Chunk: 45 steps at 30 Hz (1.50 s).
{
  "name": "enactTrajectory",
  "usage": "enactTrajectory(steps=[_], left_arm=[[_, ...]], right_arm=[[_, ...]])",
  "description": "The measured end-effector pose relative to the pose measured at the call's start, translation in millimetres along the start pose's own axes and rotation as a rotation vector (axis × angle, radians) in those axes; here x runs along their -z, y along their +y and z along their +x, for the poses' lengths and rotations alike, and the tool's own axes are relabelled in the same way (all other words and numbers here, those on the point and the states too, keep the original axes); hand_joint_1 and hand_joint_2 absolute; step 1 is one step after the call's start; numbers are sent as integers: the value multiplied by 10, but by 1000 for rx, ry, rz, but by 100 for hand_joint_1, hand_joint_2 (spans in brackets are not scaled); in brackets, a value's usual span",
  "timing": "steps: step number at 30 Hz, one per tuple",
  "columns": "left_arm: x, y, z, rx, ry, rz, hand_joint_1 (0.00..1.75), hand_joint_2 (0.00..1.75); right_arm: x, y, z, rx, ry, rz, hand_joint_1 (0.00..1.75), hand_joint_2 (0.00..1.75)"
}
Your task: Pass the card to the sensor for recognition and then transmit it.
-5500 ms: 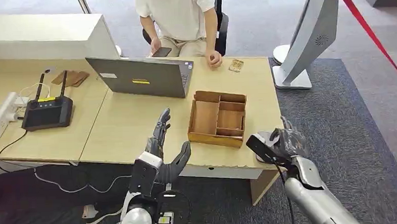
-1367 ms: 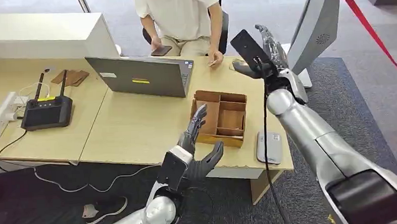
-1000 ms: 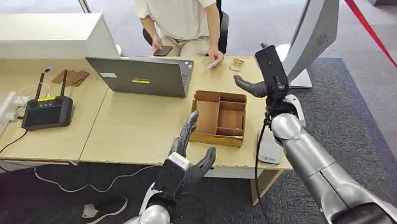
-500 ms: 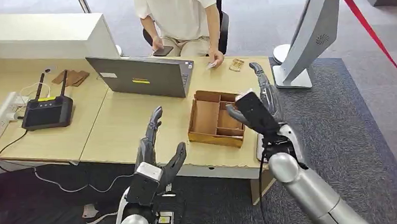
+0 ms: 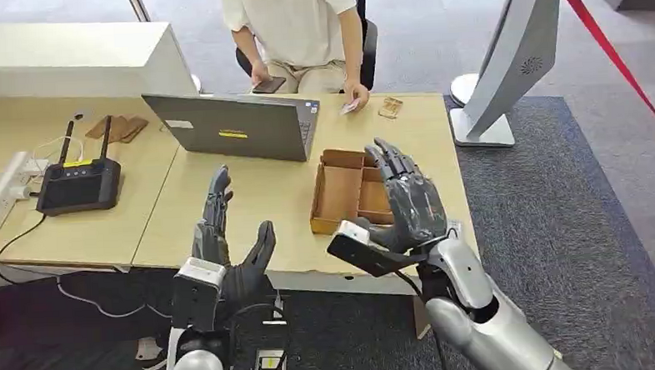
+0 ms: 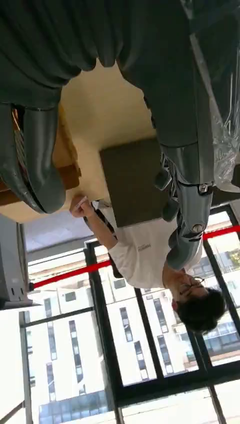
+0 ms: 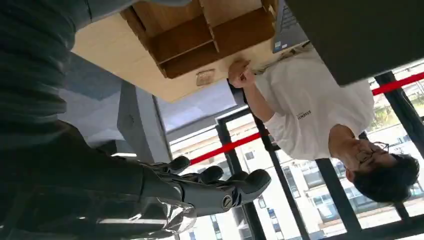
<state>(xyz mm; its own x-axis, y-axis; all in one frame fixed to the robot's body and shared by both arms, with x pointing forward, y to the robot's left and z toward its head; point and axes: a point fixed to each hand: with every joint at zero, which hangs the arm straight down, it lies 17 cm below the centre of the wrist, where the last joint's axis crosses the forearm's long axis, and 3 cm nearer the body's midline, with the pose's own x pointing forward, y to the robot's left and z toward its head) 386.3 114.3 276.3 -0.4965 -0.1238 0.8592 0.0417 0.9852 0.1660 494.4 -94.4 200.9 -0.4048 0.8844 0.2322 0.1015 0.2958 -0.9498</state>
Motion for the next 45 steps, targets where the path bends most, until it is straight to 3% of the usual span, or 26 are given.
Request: enactTrajectory(steps=[10,25,45], left_arm=[[8,8,-10,-13,9,3,0,175],[52,-9,10,-35,6,3,0,175],[131,-250,29,-85,-4,-41,0,175]], right_arm=[[-98,507,18,-159,42,109,0,175],[-99,707,-59,-171,74,109,0,175],[-17,961,-850,-236,278,158,0,175]])
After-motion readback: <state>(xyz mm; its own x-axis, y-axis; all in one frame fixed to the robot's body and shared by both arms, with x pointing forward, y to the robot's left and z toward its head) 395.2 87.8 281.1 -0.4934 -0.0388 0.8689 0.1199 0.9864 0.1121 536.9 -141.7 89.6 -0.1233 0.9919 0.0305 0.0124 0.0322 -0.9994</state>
